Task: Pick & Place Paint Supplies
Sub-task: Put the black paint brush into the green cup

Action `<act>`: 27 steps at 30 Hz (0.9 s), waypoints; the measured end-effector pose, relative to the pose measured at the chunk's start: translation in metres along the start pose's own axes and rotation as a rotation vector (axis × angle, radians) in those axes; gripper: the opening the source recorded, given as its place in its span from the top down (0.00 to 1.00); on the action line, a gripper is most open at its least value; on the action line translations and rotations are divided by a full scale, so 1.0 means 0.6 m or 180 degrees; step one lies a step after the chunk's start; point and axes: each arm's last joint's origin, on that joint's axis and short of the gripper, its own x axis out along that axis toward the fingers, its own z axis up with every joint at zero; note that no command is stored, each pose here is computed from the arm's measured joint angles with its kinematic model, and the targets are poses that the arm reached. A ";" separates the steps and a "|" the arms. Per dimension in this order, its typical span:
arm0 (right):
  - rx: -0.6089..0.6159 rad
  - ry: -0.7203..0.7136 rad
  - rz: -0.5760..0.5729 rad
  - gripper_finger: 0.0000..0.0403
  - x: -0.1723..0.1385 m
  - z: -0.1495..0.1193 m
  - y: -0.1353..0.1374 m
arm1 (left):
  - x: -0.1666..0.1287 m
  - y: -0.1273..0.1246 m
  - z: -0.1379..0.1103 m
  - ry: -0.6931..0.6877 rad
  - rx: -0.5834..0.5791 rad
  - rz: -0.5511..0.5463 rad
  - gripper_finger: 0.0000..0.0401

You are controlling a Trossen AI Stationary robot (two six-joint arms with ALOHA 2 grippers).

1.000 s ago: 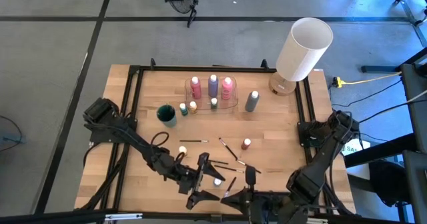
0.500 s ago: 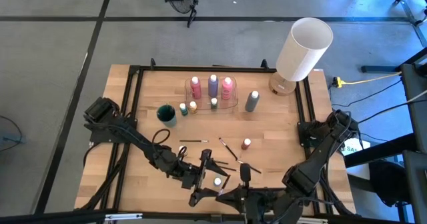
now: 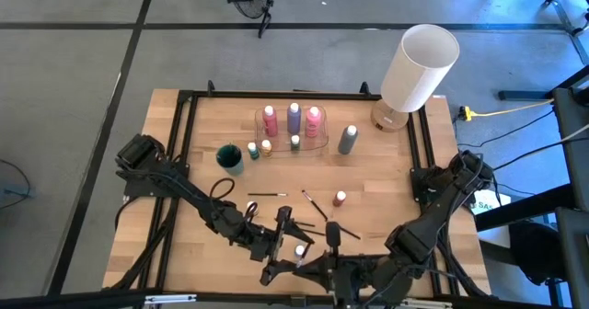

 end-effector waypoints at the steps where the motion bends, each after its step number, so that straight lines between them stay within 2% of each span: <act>1: 0.0000 0.0000 0.0000 1.00 0.000 0.000 0.000 | 0.000 0.000 0.000 0.0001 0.0000 0.0000 0.25; 14: 0.0006 0.0005 0.0078 1.00 0.000 -0.001 0.002 | 0.000 0.001 -0.001 0.0008 0.0059 0.0005 0.53; 27: 0.0021 0.0018 0.0078 1.00 0.000 -0.002 0.002 | 0.001 0.003 -0.001 0.0012 0.0055 0.0018 0.66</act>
